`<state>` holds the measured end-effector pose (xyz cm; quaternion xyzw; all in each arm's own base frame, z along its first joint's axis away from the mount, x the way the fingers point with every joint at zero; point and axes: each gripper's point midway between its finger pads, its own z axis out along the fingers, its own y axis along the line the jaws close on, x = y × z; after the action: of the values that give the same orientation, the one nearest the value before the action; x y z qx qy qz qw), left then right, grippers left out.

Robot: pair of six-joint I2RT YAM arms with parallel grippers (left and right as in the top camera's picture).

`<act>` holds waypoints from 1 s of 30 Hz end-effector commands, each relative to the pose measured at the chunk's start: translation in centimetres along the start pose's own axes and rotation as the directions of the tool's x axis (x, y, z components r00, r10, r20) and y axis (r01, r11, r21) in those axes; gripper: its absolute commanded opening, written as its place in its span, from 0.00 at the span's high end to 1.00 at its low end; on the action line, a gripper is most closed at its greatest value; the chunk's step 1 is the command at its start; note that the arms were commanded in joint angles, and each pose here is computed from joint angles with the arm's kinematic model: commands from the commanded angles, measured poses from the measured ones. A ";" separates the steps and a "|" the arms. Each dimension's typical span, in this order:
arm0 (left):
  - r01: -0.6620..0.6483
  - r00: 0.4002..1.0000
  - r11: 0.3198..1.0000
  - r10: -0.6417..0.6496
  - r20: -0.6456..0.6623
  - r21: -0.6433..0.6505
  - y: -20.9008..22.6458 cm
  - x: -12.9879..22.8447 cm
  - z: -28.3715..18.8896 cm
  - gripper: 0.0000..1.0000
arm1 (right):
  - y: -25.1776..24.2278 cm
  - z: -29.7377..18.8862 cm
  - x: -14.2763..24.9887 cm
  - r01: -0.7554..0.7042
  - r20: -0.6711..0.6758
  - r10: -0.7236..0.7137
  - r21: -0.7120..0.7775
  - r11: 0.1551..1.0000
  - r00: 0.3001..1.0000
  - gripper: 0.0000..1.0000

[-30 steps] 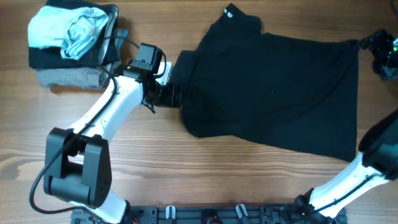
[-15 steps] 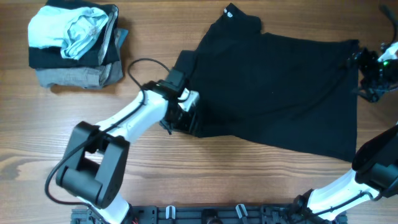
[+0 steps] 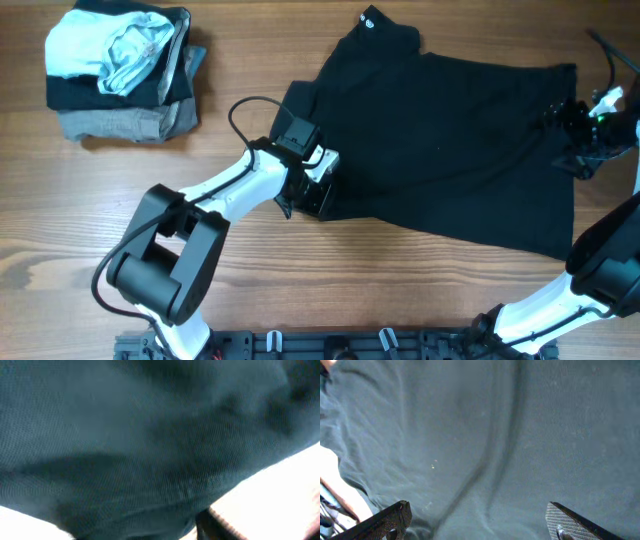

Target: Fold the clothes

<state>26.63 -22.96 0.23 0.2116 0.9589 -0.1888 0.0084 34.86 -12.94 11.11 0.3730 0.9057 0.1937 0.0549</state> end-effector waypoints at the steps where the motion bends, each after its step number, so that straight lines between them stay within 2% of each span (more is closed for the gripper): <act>1: 0.017 0.997 0.998 -0.022 -0.075 -0.060 1.5 1.8 1.5 0.96 | -1.2 1.3 1.0 0.000 -0.040 0.001 0.033 0.999 0.999 0.09; 4: 0.060 0.985 0.994 -0.073 -0.154 -0.090 2.2 3.3 0.3 0.96 | -1.9 2.1 1.7 -0.011 -0.063 0.014 0.050 0.999 0.998 0.09; 9: 0.166 0.929 0.953 -0.238 -0.283 -0.254 6.1 5.8 -4.5 0.96 | -3.8 3.8 3.1 -0.046 -0.095 0.056 0.104 0.994 0.994 0.09; 13: 0.274 0.907 0.927 -0.337 -0.251 -0.255 8.4 5.4 -6.4 0.96 | -4.4 4.7 4.1 -0.054 -0.124 0.068 0.113 0.992 0.990 0.09; 17: 0.324 0.905 0.926 -0.364 -0.222 -0.196 8.6 4.6 -6.4 0.82 | -5.5 6.0 6.7 -0.038 -0.206 0.065 0.131 0.991 0.976 0.10; 19: 0.325 0.907 0.926 -0.363 -0.215 -0.195 8.7 4.5 -6.4 0.79 | -6.6 7.1 8.6 -0.052 -0.251 0.091 0.156 0.986 0.964 0.10; 21: 0.323 0.910 0.926 -0.360 -0.204 -0.193 8.8 4.2 -6.4 0.77 | -10.3 9.0 10.1 -0.109 -0.217 0.179 0.302 0.947 0.960 0.11; 23: 0.319 0.913 0.928 -0.355 -0.198 -0.192 8.9 4.0 -6.3 0.75 | -11.2 9.4 10.3 -0.139 -0.194 0.214 0.340 0.930 0.957 0.11; 25: 0.318 0.916 0.929 -0.353 -0.192 -0.190 8.9 3.9 -6.3 0.59 | -12.2 9.4 10.3 -0.173 -0.156 0.251 0.396 0.902 0.955 0.11; 27: 0.317 0.918 0.929 -0.351 -0.185 -0.189 9.0 3.7 -6.2 0.53 | -13.6 8.9 9.8 -0.212 -0.092 0.287 0.473 0.855 0.953 0.25; 29: 0.316 0.920 0.930 -0.348 -0.179 -0.187 9.0 3.5 -6.2 0.46 | -15.2 8.3 8.9 -0.284 0.011 0.332 0.545 0.789 0.943 0.65; 30: 0.315 0.921 0.930 -0.347 -0.175 -0.187 9.0 3.4 -6.2 0.44 | -15.7 8.1 8.2 -0.327 0.067 0.351 0.555 0.765 0.934 0.90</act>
<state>27.07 -11.46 2.41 0.0625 0.9885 -0.0815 -0.1114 23.34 -10.65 -0.59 0.4613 0.8773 0.0749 -0.1092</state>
